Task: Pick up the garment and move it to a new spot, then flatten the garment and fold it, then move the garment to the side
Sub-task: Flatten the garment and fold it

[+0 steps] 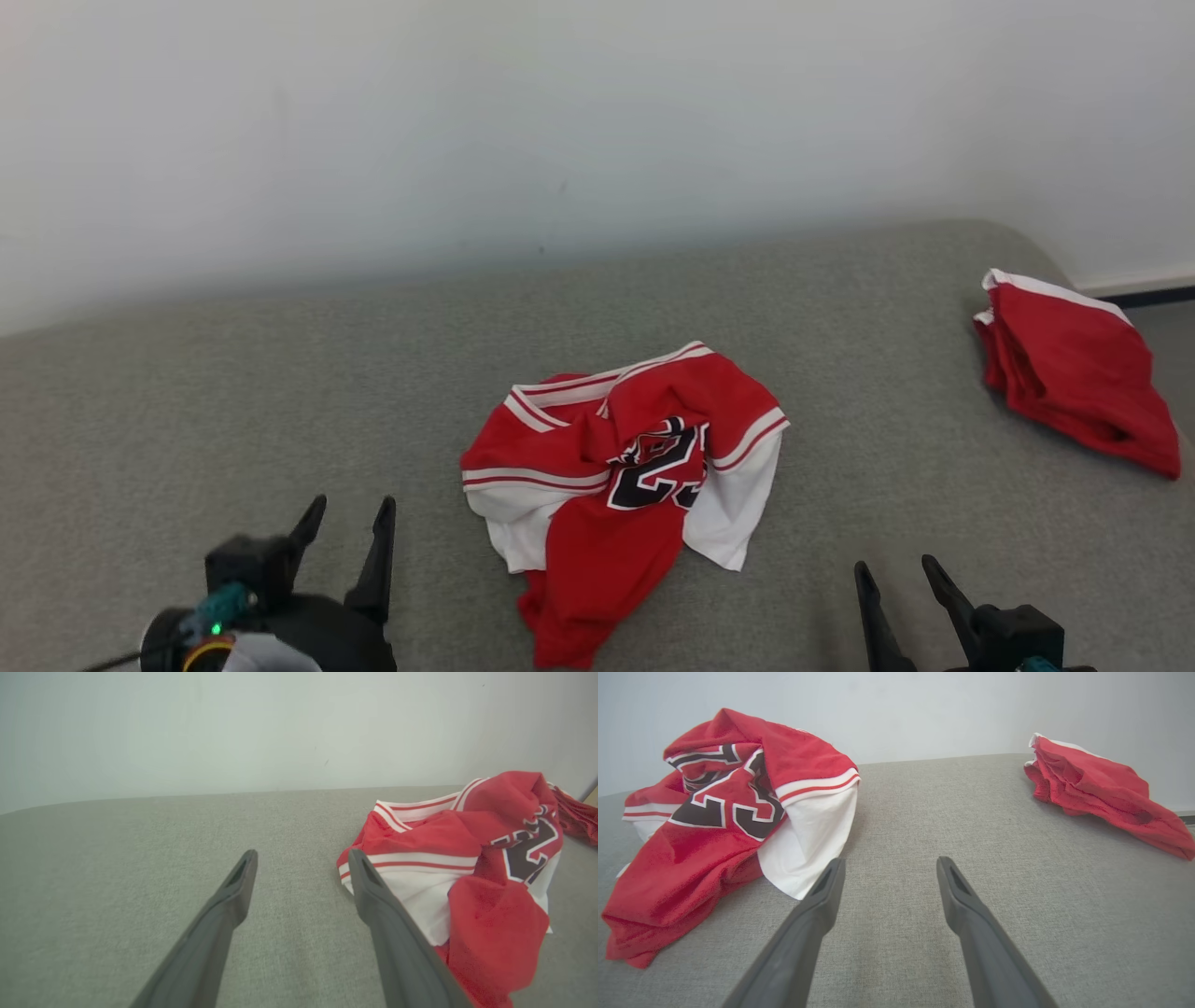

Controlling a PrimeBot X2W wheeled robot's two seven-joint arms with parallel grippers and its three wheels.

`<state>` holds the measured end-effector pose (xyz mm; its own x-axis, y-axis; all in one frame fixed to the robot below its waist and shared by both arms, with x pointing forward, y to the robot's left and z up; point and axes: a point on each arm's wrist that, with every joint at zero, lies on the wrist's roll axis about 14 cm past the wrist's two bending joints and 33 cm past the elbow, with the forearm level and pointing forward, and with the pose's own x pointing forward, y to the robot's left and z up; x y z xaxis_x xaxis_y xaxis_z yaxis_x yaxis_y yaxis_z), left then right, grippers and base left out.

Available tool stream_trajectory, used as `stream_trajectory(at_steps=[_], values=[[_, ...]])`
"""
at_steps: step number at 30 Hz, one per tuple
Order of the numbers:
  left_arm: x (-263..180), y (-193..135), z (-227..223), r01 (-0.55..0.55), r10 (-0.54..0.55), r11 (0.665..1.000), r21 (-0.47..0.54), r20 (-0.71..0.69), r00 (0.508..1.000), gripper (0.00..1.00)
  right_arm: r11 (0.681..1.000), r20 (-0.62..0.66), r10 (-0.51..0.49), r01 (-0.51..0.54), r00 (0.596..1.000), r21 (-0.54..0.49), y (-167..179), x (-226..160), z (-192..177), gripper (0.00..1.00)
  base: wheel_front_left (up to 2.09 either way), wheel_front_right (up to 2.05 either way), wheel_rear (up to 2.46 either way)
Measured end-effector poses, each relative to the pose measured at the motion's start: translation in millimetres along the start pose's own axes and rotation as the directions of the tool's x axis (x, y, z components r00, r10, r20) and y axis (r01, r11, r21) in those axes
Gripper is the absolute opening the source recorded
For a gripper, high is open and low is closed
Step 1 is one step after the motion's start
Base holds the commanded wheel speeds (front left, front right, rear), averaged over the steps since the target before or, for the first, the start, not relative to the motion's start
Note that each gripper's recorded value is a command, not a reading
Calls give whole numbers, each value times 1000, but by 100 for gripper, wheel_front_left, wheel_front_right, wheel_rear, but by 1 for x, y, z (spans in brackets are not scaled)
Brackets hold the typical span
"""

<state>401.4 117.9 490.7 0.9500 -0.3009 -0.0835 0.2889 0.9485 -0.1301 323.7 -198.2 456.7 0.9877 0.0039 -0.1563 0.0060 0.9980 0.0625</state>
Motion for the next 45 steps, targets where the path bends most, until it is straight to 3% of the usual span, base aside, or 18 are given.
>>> stream_trajectory(at_steps=[5,11,16,22,24,27,29,31,34,40,43,45], values=[[51,-19,19,71,-72,996,-50,-14,997,100,998,-13,-67,67,998,7,-20,-6,-5,100,0,0,0],[92,-44,-1,146,-162,982,-117,-151,975,100,990,-33,-139,140,990,19,-40,-14,-13,100,0,0,0],[108,-65,-29,185,-235,961,-204,-255,938,100,977,-63,-211,213,976,27,-59,-26,-23,100,0,0,0],[116,-70,-58,181,-240,964,-195,-349,906,100,967,-89,-251,254,964,28,-69,-35,-33,100,0,0,0],[116,-75,-60,195,-249,964,-180,-355,901,0,967,-87,-248,252,965,27,-68,-34,-32,100,0,0,0],[121,-93,-38,259,-293,953,-155,-264,919,0,969,-86,-243,246,966,28,-67,-33,-32,100,0,0,0],[128,-110,-1,309,-329,937,-165,-114,937,0,971,-85,-233,236,969,28,-64,-31,-32,100,0,0,0],[131,-136,43,382,-380,903,-198,53,924,0,974,-79,-220,223,972,31,-60,-29,-30,100,0,0,0],[123,-180,111,518,-467,843,-144,281,839,0,978,-70,-203,205,977,30,-55,-27,-28,100,0,0,0],[80,-243,243,682,-561,730,51,615,555,0,984,-61,-172,174,983,30,-46,-26,-25,100,0,0,0],[47,-253,305,722,-539,684,103,738,406,0,985,-58,-165,167,985,32,-44,-28,-24,100,0,0,0],[29,-242,338,720,-484,686,107,806,341,0,986,-60,-162,164,985,33,-43,-28,-25,100,0,0,0]])
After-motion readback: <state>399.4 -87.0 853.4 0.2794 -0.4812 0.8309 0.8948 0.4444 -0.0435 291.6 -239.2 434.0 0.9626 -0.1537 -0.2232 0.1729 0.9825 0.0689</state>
